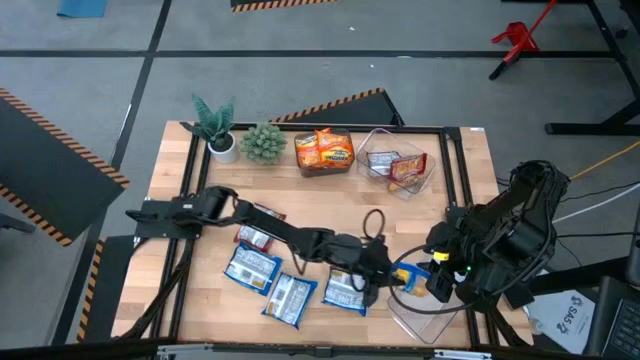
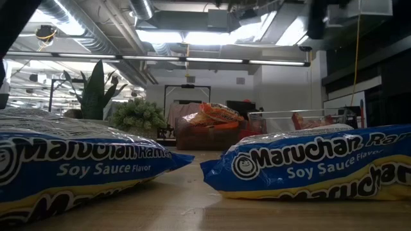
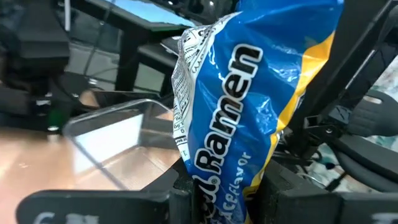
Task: Sort Maruchan noodles
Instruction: Put the blue noodle pack into the bottom transparent bin
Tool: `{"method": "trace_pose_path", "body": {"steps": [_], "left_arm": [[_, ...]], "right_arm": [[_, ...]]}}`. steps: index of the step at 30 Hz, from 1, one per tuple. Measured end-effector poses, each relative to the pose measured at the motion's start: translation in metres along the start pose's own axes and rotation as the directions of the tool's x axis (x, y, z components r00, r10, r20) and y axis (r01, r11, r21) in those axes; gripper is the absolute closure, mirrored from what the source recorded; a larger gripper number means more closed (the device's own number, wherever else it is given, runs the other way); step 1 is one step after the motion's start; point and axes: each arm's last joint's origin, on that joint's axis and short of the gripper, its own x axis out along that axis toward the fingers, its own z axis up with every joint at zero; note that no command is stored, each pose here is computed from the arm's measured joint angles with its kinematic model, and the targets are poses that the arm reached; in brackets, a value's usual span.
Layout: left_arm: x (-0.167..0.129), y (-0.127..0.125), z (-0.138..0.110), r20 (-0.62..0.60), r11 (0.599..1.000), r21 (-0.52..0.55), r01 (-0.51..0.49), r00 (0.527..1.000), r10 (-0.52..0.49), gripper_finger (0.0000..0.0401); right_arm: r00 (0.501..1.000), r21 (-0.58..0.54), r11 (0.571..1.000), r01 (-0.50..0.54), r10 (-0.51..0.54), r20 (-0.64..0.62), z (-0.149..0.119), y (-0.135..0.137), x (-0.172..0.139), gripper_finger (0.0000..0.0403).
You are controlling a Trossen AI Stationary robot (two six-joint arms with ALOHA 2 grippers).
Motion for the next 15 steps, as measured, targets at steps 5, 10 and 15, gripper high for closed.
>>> {"method": "trace_pose_path", "body": {"steps": [5, 10, 15], "left_arm": [[0.022, 0.002, -0.004, -0.037, 1.0, -0.017, 0.004, 0.999, -0.005, 0.0322], [0.036, 0.005, -0.01, -0.044, 0.998, -0.062, -0.001, 0.999, -0.002, 0.0322], [0.046, 0.011, -0.024, -0.066, 0.99, -0.144, -0.002, 0.998, -0.007, 0.0322]], "right_arm": [[0.999, -0.002, 1.0, 0.008, -0.008, 0.04, 0.001, 0.0, 0.0, 0.0228], [0.998, -0.011, 1.0, 0.011, -0.011, 0.055, 0.002, 0.0, 0.0, 0.0228], [0.996, -0.016, 1.0, 0.018, -0.017, 0.087, 0.002, 0.0, 0.0, 0.0228]]}}
